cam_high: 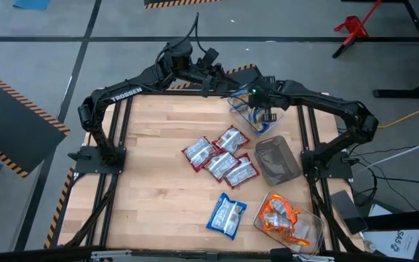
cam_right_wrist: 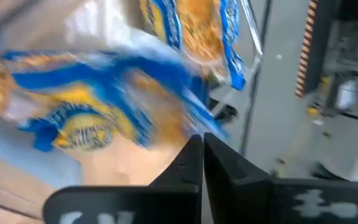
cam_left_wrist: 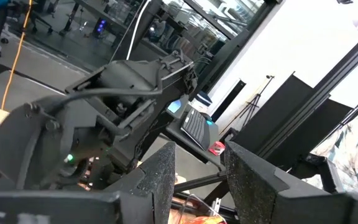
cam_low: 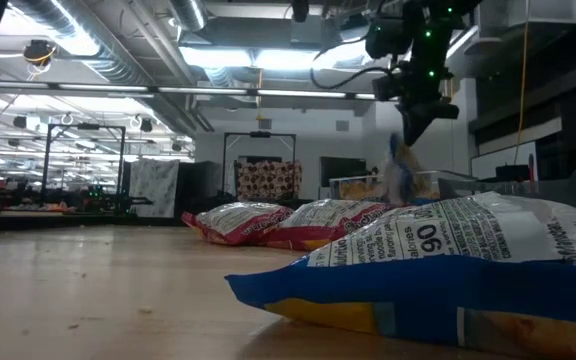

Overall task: Sort Maruchan noodles
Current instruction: Put the blue bag into the top transparent bin

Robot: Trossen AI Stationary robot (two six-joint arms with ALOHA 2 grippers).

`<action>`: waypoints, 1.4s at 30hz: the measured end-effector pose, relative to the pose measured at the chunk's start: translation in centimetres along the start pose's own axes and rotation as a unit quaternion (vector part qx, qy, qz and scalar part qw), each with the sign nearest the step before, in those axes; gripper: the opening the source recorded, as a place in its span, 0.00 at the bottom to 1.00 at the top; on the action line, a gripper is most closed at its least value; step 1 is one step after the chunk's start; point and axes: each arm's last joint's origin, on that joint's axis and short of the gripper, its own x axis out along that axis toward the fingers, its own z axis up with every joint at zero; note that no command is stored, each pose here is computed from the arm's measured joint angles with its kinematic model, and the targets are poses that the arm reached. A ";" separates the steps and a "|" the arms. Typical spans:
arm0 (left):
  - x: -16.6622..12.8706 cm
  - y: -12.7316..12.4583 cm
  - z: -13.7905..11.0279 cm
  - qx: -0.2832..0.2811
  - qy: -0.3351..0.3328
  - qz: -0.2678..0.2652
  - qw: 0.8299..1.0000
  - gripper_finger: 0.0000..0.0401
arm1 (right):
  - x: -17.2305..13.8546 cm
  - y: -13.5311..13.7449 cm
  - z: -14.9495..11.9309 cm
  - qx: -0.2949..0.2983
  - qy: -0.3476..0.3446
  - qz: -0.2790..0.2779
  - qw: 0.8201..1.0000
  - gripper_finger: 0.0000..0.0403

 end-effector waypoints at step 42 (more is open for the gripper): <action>0.2 -0.1 -0.8 -0.040 0.045 -0.018 0.998 0.33 | 6.5 0.7 3.7 0.117 -0.097 0.147 0.977 0.15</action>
